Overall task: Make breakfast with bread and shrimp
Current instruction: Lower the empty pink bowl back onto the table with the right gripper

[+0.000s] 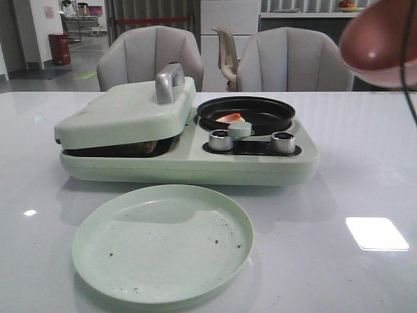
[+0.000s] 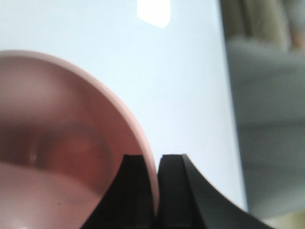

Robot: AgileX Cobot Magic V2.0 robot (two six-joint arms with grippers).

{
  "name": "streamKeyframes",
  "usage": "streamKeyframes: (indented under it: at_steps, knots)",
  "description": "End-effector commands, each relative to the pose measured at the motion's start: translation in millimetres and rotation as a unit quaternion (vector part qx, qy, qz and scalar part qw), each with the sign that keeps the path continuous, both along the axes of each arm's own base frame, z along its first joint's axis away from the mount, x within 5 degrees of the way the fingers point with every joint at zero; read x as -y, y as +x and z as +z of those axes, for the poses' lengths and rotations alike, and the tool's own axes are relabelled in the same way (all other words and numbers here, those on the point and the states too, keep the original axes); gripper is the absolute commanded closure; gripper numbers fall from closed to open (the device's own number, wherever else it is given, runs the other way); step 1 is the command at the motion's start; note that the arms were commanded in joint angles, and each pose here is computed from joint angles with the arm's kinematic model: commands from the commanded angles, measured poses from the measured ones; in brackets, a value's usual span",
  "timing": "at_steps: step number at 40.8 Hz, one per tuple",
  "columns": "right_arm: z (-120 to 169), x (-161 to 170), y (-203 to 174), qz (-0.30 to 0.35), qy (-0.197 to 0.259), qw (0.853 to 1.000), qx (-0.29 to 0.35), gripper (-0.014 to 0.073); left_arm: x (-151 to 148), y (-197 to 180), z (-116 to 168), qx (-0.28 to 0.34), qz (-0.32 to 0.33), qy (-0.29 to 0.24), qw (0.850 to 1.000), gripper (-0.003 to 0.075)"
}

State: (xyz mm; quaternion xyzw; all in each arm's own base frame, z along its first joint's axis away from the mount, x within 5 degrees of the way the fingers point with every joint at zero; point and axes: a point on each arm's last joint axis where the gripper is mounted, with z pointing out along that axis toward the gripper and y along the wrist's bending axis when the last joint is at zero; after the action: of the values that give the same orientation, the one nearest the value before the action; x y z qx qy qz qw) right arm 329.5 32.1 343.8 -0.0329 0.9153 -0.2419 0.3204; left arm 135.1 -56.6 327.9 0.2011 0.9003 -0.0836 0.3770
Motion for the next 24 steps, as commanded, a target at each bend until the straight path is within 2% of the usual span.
streamKeyframes:
  at_steps: [1,7,13,17,24]
  knots:
    - [-2.9,30.2,-19.2,-0.008,0.077,0.997,0.013,0.0552,1.9,3.3,12.8,0.043,0.003,-0.021,0.999,0.0612]
    - [-48.2,62.2,-31.2,-0.034,0.195,0.98,-0.036,0.0552,1.9,3.3,12.8,0.043,0.003,-0.021,0.999,0.0612]
    - [-85.9,77.2,-38.7,-0.042,0.273,0.96,-0.035,0.0552,1.8,3.2,12.7,0.042,0.003,-0.021,0.999,0.0612]
    - [-108.4,78.3,-39.6,-0.045,0.295,0.954,-0.037,0.0552,1.8,3.2,12.7,0.042,0.003,-0.021,0.999,0.0612]
    - [-129.7,79.5,-32.6,-0.054,0.301,0.951,-0.046,0.0527,1.8,3.2,12.7,0.042,0.003,-0.021,0.999,0.0612]
